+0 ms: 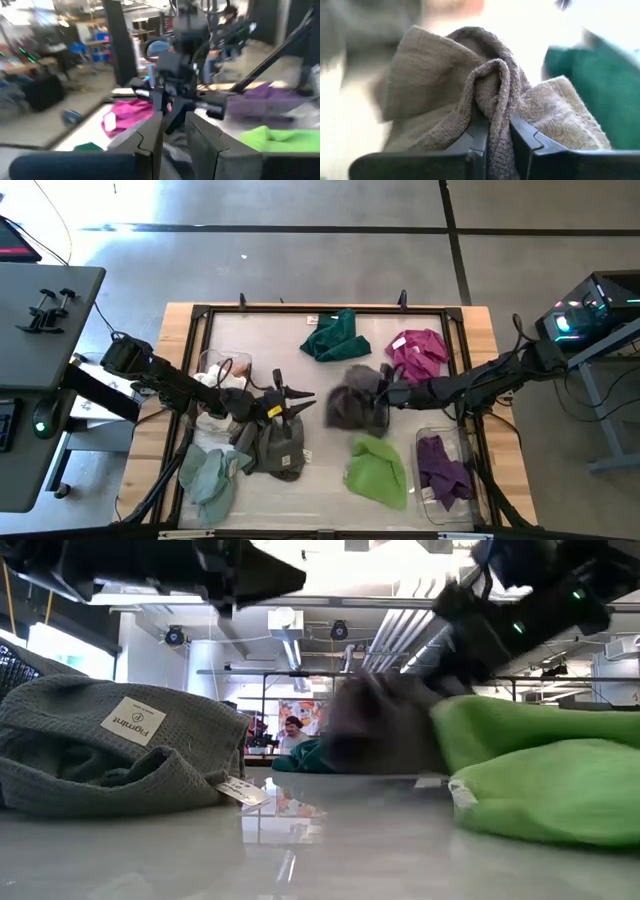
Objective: Sort towels by color in basket
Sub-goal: Put the gray towel into the right transparent bin
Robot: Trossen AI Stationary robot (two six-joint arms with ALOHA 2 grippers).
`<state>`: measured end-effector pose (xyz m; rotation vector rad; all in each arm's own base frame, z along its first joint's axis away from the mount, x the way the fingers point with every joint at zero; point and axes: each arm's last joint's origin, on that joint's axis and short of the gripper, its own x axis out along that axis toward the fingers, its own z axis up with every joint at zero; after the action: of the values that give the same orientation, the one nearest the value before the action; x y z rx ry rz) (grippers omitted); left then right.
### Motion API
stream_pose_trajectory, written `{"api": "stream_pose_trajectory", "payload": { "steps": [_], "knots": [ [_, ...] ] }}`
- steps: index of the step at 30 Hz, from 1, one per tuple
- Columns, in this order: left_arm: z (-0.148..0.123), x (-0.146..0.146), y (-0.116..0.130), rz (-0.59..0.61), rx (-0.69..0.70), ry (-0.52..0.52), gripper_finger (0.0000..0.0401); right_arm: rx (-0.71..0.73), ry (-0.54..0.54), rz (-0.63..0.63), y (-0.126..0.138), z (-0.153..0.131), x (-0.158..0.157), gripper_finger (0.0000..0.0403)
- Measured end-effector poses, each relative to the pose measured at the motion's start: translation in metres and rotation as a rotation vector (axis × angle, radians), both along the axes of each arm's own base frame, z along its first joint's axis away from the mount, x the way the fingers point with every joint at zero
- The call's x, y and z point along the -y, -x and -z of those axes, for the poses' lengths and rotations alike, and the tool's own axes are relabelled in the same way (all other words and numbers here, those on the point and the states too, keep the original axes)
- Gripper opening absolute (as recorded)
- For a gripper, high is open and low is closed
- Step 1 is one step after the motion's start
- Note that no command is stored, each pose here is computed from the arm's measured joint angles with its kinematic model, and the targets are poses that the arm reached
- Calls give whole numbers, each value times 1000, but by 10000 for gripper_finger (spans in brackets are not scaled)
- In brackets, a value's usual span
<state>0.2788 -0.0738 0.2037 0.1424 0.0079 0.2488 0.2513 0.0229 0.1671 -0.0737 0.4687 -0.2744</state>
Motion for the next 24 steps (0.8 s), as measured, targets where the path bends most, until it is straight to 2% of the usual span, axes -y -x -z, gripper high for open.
{"api": "stream_pose_trajectory", "payload": {
  "steps": [5, 7, 11, 15, 21, 24],
  "knots": [
    [-9, 17, -16, -11, -45, -127, 71, 260, 95, 35, -10, -26, 4, 34],
    [-11, 22, -21, -3, -58, -148, 71, 294, 104, 44, -13, -26, 4, 31],
    [-18, 25, -28, -3, -41, -145, 71, 275, 74, 38, -20, -10, -2, 33],
    [-17, 21, -30, -15, -44, -96, 71, 212, 33, 67, -28, 21, -9, 40],
    [-6, 12, -32, -27, -125, -24, 71, 173, 26, 56, -37, 60, -12, 45],
    [2, 4, -33, -54, -180, 61, 71, 157, 28, 51, -41, 67, -10, 64]
  ]
}}
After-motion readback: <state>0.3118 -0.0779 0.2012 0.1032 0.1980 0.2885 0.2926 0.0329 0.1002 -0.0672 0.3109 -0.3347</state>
